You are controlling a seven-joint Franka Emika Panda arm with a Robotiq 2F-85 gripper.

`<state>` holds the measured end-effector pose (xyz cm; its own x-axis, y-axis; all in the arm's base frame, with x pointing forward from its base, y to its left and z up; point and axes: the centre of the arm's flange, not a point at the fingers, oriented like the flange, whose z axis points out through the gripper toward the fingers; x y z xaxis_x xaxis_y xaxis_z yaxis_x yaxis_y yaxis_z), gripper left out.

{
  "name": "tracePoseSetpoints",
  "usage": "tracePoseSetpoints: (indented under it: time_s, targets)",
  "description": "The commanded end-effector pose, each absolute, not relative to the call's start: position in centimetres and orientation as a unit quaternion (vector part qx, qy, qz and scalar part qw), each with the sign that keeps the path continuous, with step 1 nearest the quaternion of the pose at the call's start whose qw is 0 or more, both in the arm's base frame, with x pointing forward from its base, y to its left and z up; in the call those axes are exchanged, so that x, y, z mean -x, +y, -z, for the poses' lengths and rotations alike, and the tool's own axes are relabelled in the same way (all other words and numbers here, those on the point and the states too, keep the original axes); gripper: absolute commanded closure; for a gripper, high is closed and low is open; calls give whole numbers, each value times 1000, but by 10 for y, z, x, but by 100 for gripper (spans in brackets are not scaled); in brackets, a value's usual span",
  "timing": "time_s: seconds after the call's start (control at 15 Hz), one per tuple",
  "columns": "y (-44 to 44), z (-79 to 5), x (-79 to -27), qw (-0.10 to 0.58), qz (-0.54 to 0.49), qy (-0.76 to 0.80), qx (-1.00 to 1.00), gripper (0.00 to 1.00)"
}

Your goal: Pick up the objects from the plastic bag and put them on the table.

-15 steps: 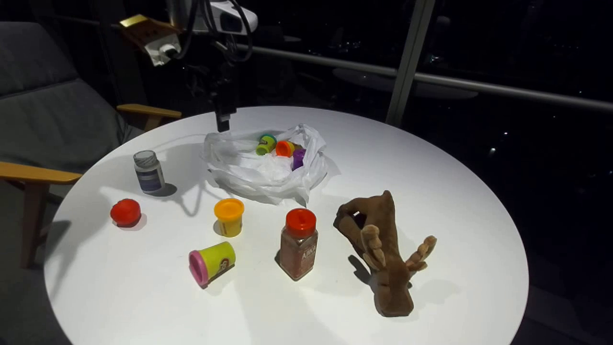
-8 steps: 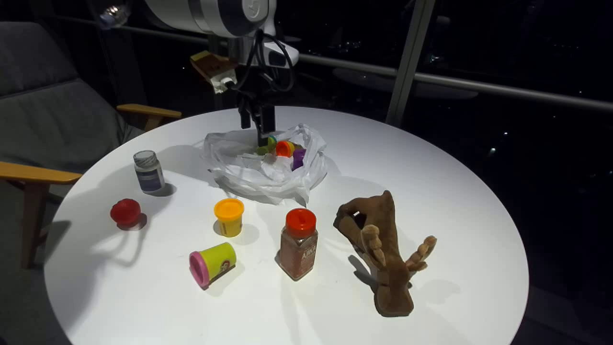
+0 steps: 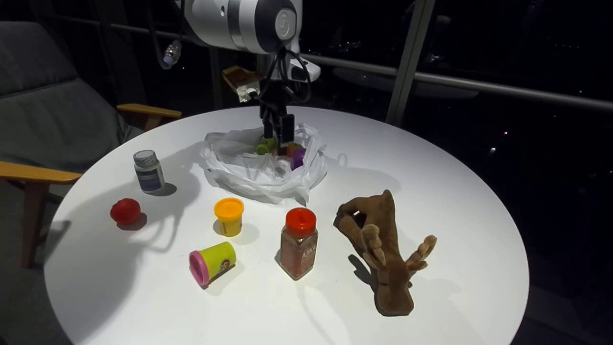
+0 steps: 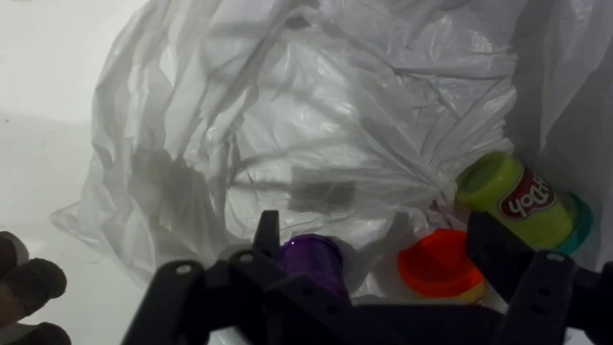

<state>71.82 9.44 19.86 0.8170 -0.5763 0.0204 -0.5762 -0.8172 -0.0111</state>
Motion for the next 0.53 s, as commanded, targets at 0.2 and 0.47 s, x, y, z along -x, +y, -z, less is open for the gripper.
tracePoseSetpoints:
  time_s: [0.2, 0.47]
  targets:
    - [77, -193, -763, 5, 26, 345, 938, 0]
    - [71, -184, -767, -6, 22, 356, 934, 0]
